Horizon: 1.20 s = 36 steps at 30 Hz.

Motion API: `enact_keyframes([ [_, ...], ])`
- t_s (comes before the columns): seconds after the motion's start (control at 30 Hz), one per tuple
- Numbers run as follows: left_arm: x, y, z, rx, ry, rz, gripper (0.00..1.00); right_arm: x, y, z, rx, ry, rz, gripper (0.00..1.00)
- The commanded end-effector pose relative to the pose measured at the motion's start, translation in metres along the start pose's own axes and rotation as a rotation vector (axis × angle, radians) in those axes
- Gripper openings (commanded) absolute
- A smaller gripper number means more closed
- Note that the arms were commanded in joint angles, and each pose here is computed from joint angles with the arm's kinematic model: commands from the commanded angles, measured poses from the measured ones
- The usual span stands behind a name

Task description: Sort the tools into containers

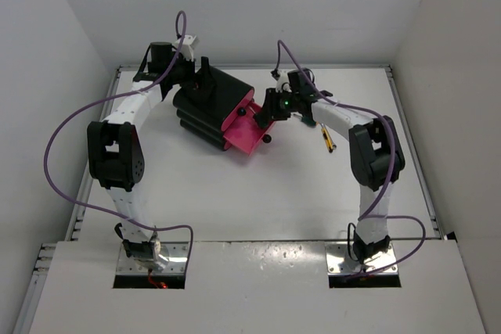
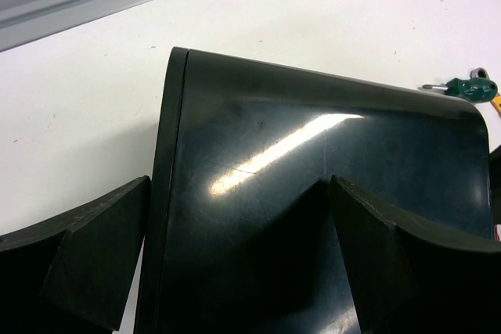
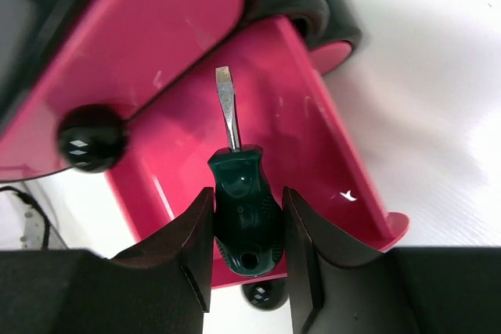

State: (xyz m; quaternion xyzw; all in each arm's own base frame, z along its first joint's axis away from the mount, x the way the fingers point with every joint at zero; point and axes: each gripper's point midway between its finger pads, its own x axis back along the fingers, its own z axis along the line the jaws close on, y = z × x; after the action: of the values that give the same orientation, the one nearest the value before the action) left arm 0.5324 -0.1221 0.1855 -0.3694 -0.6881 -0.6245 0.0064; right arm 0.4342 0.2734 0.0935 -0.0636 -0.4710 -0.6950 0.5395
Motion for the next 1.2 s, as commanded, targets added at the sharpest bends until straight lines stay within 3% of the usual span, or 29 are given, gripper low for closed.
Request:
enact_keyframes([
  [0.0,-0.010,-0.147,0.006,0.084,0.034,0.433,0.99,0.001,0.030,0.017,0.041,0.020,-0.078,0.06],
  [0.1,-0.010,-0.147,0.006,0.084,0.034,0.433,0.99,0.001,0.034,0.018,0.045,0.014,-0.089,0.10],
  [0.13,-0.010,-0.147,0.006,0.084,0.034,0.433,0.99,0.001,0.034,0.018,0.045,0.014,-0.089,0.21],
  [0.2,-0.010,-0.151,0.005,0.087,0.034,0.441,0.99,0.000,0.030,0.021,0.046,0.017,-0.076,0.33],
  [0.3,-0.010,-0.151,0.005,0.087,0.034,0.441,0.99,0.004,0.034,0.025,0.062,0.020,-0.088,0.44],
  [0.53,-0.010,-0.151,0.004,0.089,0.025,0.440,0.99,0.020,0.044,0.035,0.074,0.019,-0.114,0.52],
  [0.63,-0.010,-0.151,0.004,0.089,0.025,0.440,0.99,0.046,0.062,0.032,0.093,-0.006,-0.160,0.52],
  [0.83,-0.010,-0.151,0.004,0.089,0.025,0.440,0.99,0.101,0.070,-0.027,0.157,-0.198,-0.217,0.50],
  [1.0,-0.010,-0.147,0.004,0.086,0.025,0.432,0.99,0.114,0.037,-0.091,0.236,-0.343,-0.123,0.50],
  [1.17,-0.011,-0.147,0.002,0.088,0.016,0.430,0.99,0.110,0.031,-0.135,0.361,-0.370,0.005,0.52],
])
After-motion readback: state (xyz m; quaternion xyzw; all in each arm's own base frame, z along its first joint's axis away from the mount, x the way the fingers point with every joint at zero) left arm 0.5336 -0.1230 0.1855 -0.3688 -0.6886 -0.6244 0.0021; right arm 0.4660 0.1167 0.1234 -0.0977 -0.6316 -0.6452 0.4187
